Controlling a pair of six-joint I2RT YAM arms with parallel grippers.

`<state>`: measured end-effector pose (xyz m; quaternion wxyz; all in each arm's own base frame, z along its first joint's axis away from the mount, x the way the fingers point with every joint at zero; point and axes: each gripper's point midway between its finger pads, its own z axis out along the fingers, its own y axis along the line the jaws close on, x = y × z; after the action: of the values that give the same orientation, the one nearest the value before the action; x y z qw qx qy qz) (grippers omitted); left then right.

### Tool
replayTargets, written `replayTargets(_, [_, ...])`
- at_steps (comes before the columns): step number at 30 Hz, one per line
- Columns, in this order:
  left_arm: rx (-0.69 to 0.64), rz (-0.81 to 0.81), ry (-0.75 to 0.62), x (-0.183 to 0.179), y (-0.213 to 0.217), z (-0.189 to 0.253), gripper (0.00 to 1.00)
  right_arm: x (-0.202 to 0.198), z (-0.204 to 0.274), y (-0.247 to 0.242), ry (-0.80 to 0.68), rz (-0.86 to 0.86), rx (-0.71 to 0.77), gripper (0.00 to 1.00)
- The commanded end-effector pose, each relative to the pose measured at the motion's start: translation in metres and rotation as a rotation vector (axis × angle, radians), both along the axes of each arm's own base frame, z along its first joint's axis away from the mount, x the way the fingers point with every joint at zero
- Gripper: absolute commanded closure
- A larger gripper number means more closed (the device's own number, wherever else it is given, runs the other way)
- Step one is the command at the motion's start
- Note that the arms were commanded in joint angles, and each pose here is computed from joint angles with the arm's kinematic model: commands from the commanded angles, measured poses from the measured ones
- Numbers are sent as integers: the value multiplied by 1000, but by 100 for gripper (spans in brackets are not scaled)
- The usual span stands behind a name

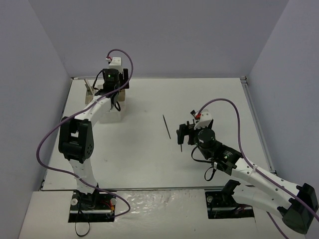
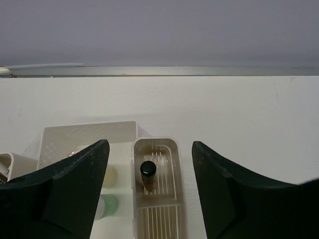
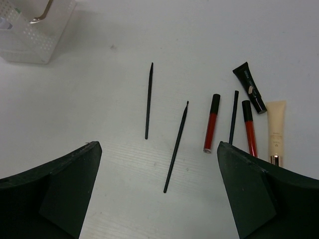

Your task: Organize the makeup

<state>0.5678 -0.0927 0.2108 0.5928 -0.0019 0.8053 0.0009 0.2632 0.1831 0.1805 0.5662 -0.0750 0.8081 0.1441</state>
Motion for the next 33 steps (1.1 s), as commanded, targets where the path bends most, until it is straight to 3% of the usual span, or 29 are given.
replayTargets(1, [-89, -13, -180, -20, 2, 111, 26, 9, 16, -17, -12, -133, 63, 7])
replayTargets(5, [-144, -28, -184, -54, 2, 147, 18, 14, 5, -26, 44, -185, 58, 13])
replayTargets(11, [-238, -39, -65, -133, 6, 152, 12, 36, -31, -33, 207, -212, 29, 17])
replayTargets(18, [-315, -166, 142, -208, -13, 98, 8, 67, -59, -39, 307, -229, -1, 27])
replayTargets(24, [-263, -151, 228, -254, 2, 43, 6, 86, -87, -31, 374, -213, -38, 43])
replayTargets(33, [-262, -146, 210, -279, 9, 30, 3, 96, -130, -29, 452, -235, -87, 58])
